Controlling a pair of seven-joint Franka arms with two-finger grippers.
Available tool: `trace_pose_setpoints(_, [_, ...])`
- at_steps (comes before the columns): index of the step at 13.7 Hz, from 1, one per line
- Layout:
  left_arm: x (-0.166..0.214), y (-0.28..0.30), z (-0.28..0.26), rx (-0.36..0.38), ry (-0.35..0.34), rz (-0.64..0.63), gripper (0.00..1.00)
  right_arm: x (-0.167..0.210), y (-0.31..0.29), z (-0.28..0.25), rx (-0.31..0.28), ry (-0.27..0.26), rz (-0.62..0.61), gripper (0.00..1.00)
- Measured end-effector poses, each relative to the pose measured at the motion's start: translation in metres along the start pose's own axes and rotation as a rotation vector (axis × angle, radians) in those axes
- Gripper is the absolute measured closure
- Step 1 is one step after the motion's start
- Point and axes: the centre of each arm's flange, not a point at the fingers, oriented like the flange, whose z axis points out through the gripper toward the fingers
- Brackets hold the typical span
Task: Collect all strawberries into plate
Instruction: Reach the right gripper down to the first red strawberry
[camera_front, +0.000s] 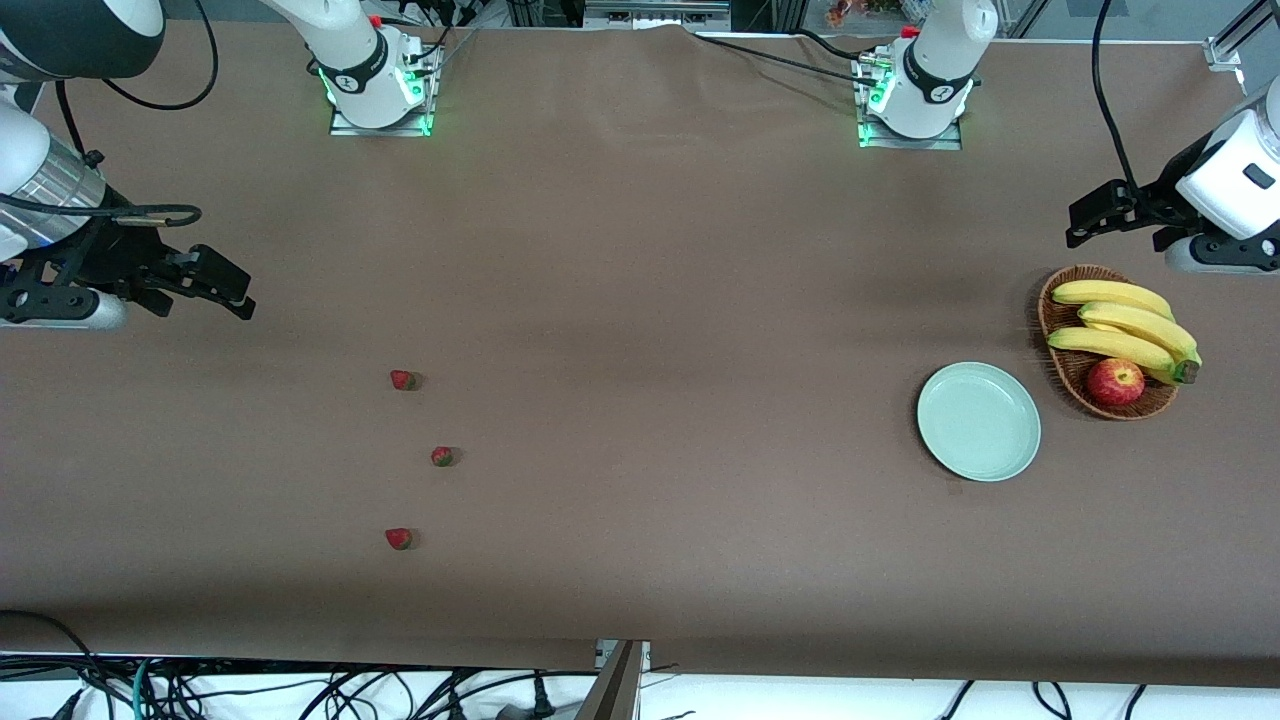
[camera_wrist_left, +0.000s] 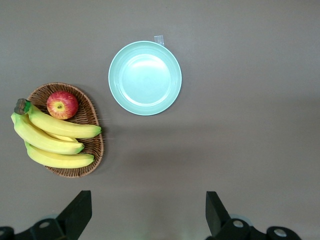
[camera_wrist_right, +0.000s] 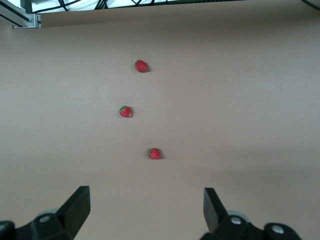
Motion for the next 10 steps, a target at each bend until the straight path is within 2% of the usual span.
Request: trace_pose_setpoints(10, [0.0000, 0.0000, 0.0000, 0.000, 0.000, 0.000, 0.00, 0.0009, 0.0000, -0.0007, -0.002, 0.009, 0.000, 0.00])
